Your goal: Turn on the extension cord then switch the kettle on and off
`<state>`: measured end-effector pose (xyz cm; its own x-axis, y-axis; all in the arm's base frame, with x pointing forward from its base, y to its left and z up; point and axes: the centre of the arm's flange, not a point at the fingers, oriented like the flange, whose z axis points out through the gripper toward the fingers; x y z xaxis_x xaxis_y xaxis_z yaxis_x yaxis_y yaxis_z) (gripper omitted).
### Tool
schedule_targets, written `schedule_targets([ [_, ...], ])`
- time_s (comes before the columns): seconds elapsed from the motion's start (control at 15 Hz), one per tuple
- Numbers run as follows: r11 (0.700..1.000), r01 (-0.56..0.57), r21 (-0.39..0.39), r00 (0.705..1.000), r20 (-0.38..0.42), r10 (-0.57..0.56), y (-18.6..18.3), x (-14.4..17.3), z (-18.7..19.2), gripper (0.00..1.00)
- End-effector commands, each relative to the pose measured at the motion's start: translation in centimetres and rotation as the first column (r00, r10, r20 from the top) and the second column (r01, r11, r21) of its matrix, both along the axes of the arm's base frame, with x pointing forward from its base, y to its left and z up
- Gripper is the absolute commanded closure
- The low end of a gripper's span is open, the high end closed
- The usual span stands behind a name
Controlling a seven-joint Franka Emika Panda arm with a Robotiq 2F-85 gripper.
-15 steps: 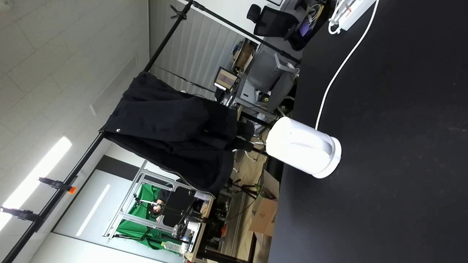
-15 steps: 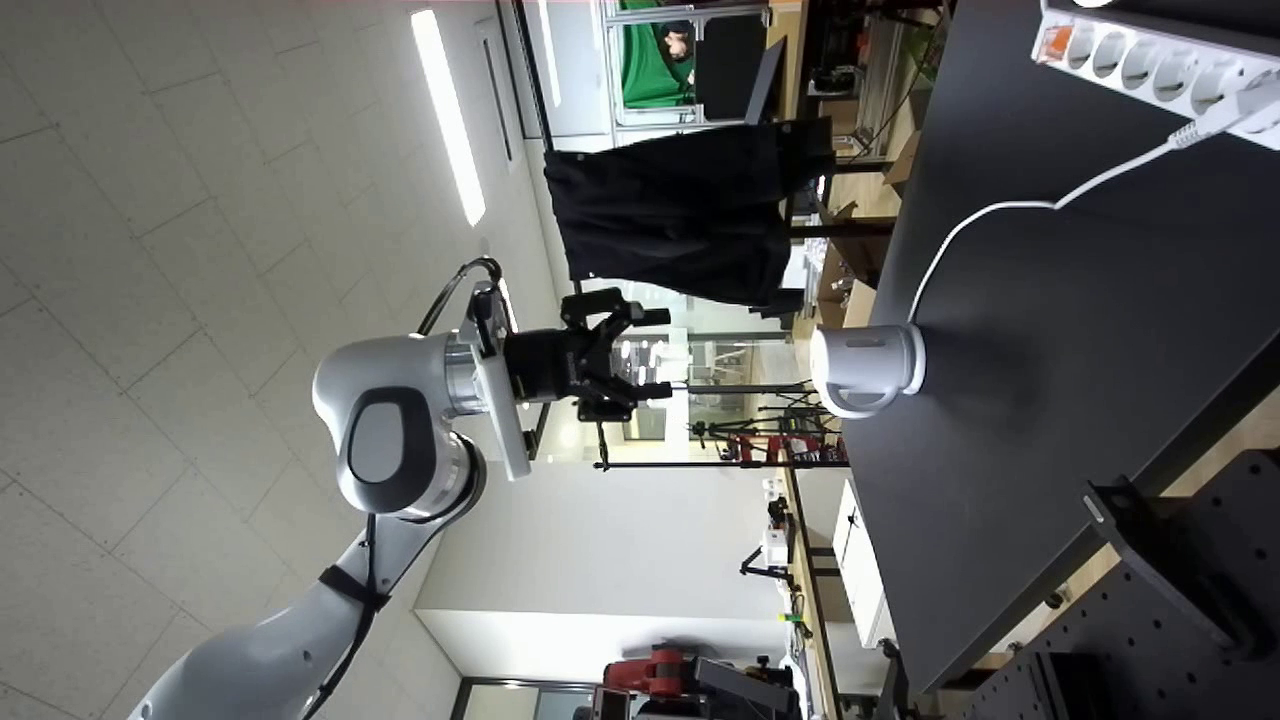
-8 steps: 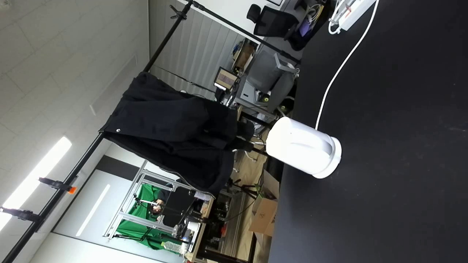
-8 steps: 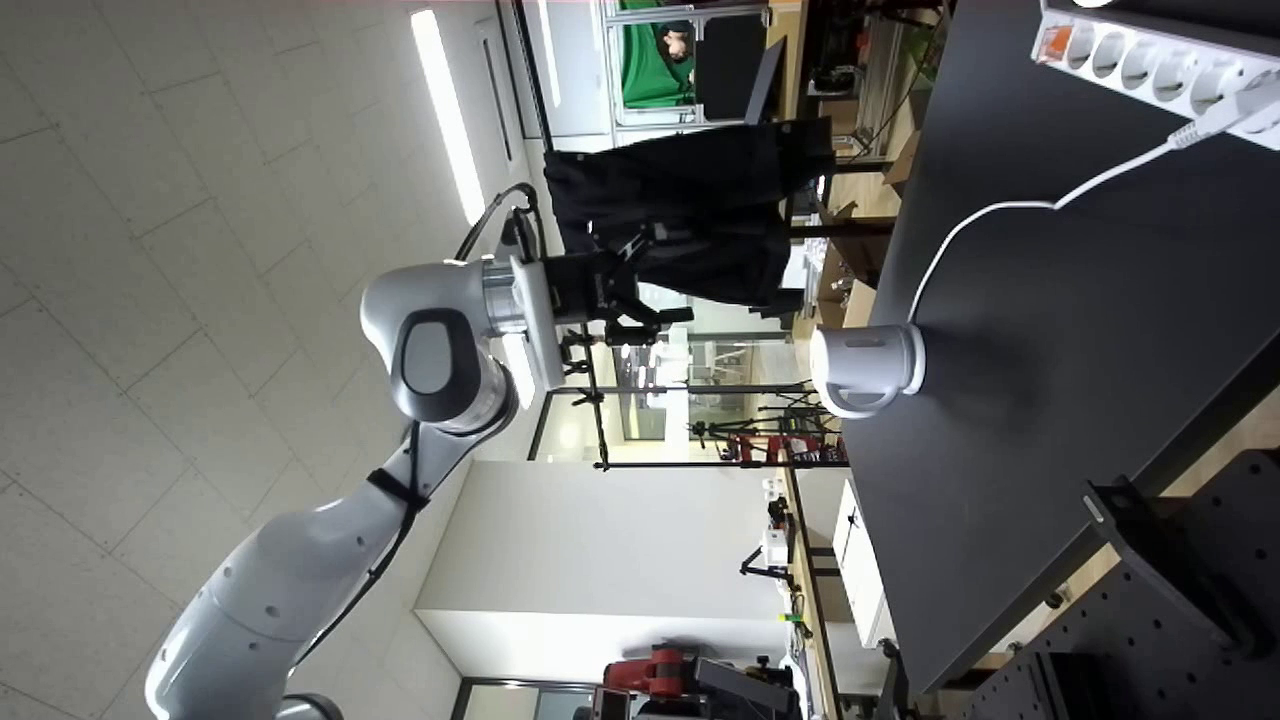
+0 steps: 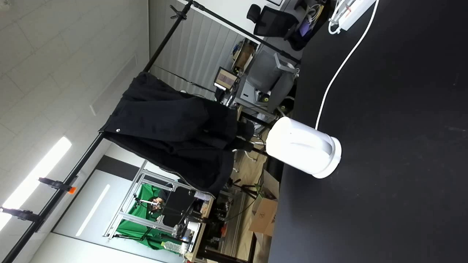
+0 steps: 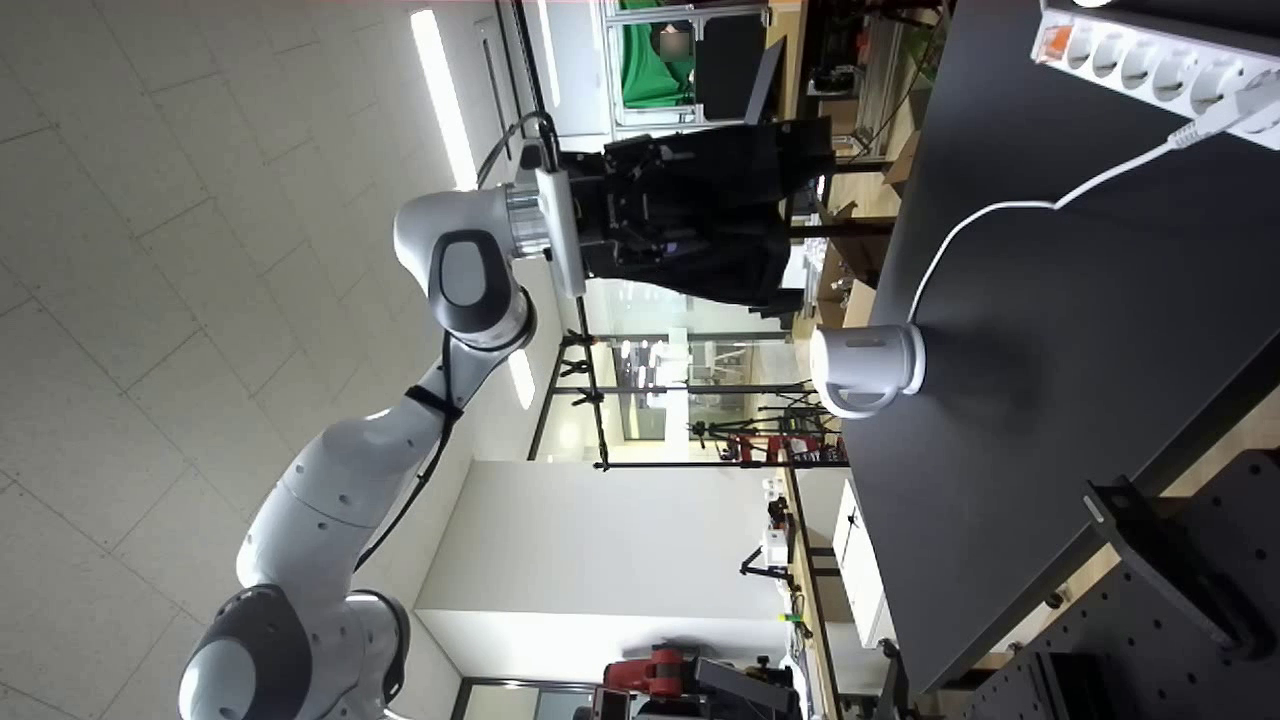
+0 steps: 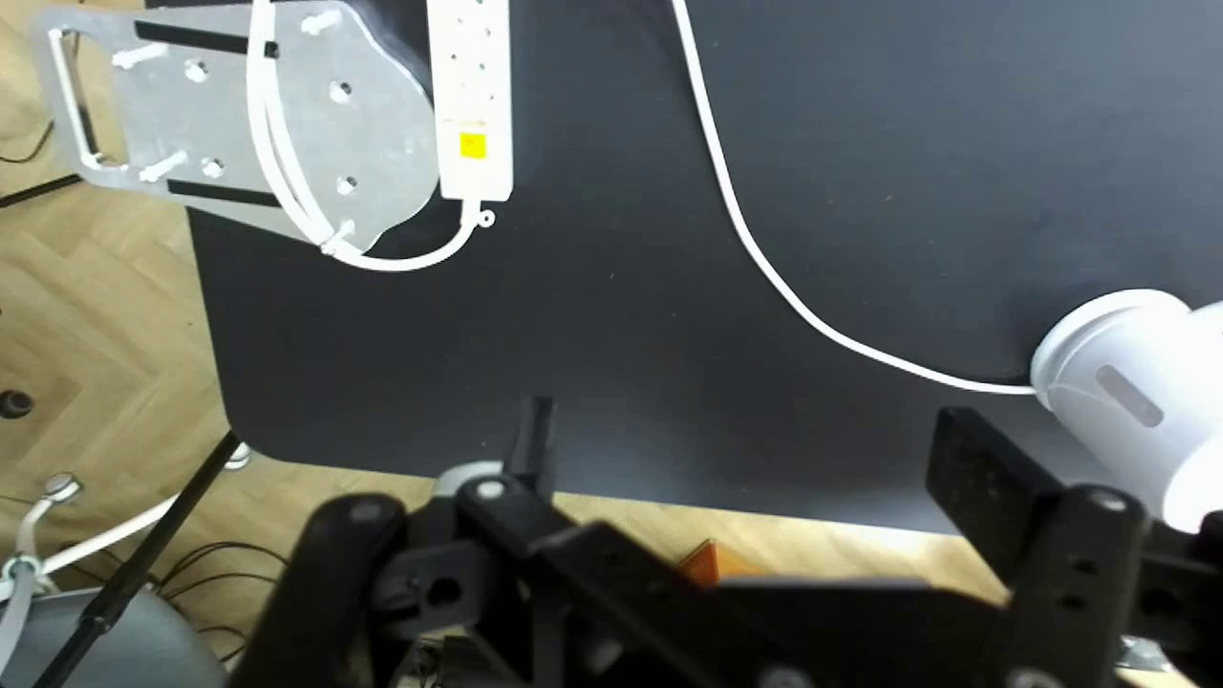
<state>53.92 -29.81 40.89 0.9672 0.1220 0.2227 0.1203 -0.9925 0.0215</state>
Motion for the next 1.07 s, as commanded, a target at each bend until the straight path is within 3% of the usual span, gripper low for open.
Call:
schedule_targets([
  [0.0, 0.997, 0.078, -0.006, 0.997, -0.005, -0.078, -4.5, 4.3, 1.7, 0.00],
  [0.07, 1.000, 0.029, -0.011, 1.000, 0.006, -0.029, -2.0, 1.4, 0.6, 0.00],
  [0.8, 1.000, 0.021, -0.007, 1.000, 0.001, -0.021, -2.0, 1.9, 0.0, 0.00],
  [1.0, 0.997, 0.056, -0.044, 0.998, 0.016, -0.055, -5.8, 6.1, -1.4, 0.00],
])
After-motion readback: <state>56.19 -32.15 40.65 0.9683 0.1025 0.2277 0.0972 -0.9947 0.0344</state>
